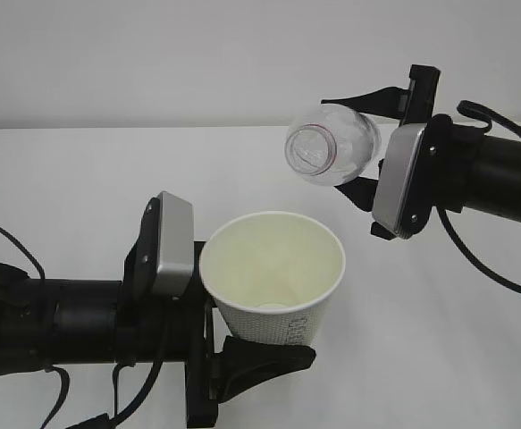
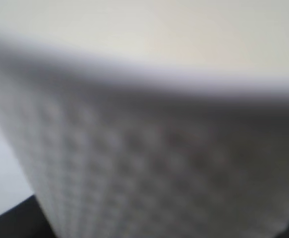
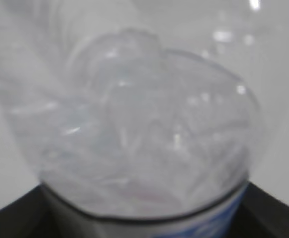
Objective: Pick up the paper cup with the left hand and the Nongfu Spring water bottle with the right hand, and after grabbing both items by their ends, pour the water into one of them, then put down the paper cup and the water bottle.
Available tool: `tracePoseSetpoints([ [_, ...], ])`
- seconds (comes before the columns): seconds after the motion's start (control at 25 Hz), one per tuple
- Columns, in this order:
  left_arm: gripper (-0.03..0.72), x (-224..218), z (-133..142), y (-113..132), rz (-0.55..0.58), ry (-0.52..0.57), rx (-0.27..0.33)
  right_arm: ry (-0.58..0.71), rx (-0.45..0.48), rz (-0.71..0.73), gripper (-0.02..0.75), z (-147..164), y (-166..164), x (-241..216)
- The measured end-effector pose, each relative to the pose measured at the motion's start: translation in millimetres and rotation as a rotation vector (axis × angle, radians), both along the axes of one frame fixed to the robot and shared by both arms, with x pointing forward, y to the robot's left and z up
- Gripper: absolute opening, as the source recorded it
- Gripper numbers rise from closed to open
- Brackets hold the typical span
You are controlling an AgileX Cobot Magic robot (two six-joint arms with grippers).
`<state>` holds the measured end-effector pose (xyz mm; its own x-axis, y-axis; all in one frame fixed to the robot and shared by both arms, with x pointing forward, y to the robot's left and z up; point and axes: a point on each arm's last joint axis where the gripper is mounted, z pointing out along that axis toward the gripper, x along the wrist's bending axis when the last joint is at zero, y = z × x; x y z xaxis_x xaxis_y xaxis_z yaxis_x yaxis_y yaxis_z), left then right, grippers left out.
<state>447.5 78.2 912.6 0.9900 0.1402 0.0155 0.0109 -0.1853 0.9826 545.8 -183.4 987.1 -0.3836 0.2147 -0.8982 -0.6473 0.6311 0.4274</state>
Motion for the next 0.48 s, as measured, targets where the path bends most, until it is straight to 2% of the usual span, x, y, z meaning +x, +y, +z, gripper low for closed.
tracePoseSetpoints([
  [0.24,0.505,-0.8,-0.3,-0.1,-0.010,-0.002,0.003,-0.039,-0.028,0.006,0.522,0.5,0.1,0.0],
  [0.48,0.503,-2.5,-0.8,-0.2,-0.030,-0.007,0.010,-0.087,-0.006,0.019,0.522,4.8,1.1,-0.7],
])
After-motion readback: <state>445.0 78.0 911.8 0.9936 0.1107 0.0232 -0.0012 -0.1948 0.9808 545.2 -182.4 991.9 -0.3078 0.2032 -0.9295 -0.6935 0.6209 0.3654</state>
